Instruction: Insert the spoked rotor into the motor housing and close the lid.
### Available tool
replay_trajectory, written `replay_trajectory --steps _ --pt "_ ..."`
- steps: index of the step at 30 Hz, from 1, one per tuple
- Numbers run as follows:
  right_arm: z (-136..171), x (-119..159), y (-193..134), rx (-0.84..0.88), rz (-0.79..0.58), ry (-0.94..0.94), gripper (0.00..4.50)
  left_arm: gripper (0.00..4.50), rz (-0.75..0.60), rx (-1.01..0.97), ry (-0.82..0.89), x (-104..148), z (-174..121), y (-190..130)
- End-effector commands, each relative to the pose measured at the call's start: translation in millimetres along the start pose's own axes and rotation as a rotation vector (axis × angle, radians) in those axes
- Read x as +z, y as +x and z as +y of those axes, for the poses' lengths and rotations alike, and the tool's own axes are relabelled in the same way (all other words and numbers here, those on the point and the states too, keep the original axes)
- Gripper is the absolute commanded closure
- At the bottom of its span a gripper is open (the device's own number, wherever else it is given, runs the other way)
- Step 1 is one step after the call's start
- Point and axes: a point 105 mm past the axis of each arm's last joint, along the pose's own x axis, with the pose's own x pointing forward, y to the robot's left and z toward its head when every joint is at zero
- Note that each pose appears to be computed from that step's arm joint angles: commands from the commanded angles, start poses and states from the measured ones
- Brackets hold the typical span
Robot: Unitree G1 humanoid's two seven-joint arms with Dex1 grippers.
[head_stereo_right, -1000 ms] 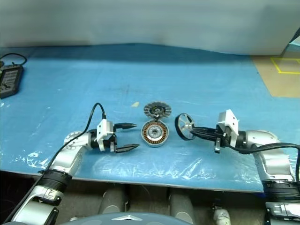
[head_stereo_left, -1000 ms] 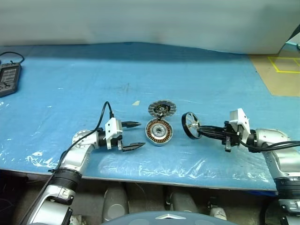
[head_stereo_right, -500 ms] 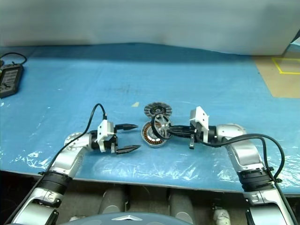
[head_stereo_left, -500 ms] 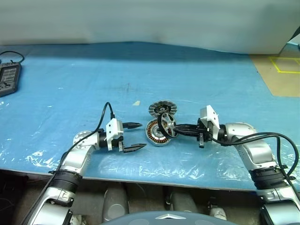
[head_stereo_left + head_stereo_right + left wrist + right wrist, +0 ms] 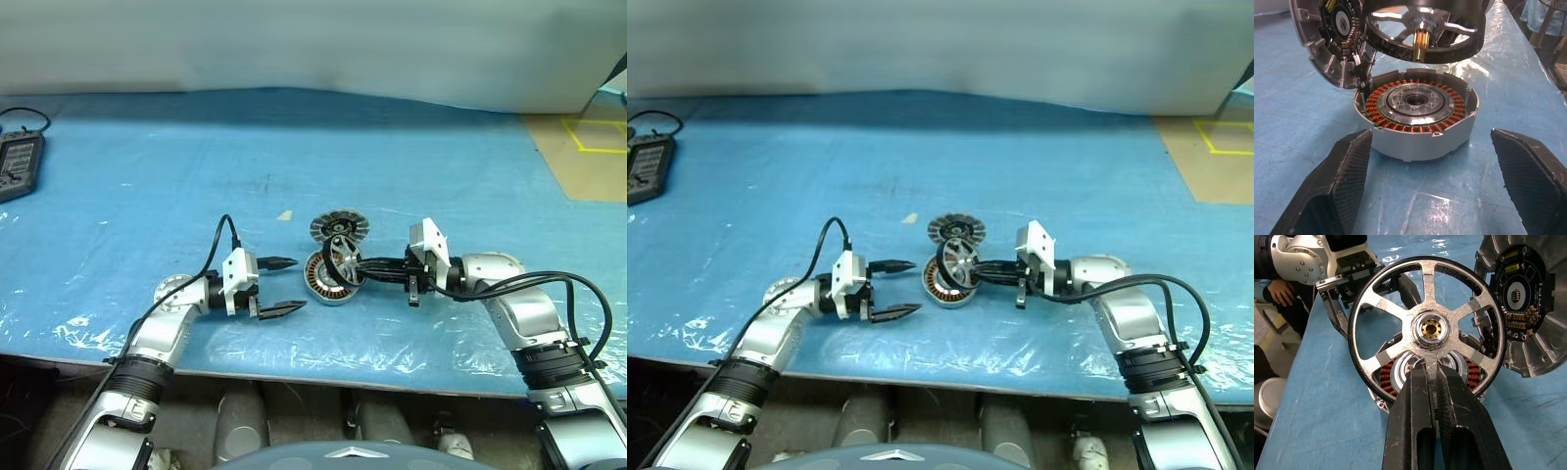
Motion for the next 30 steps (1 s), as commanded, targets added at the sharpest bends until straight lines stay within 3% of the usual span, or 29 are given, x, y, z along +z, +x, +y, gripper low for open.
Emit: replay_trajectory --steps 1,21,24,30 --pt "-1 8 4 0.016 -0.016 -0.040 4.49 0.44 -0.022 0.000 0.027 5 2 -1" --pt "-10 3 3 0.010 0.024 -0.008 4.49 0.44 -0.006 0.006 0.033 -11 -1 -5" --pt "-11 2 3 0.004 0.033 -0.005 3.77 0.44 -0.007 0.006 0.036 -10 -1 -5" --pt "-8 3 -1 0.014 0.028 -0.023 1.68 0.44 -0.007 0.005 0.040 -8 0 -5"
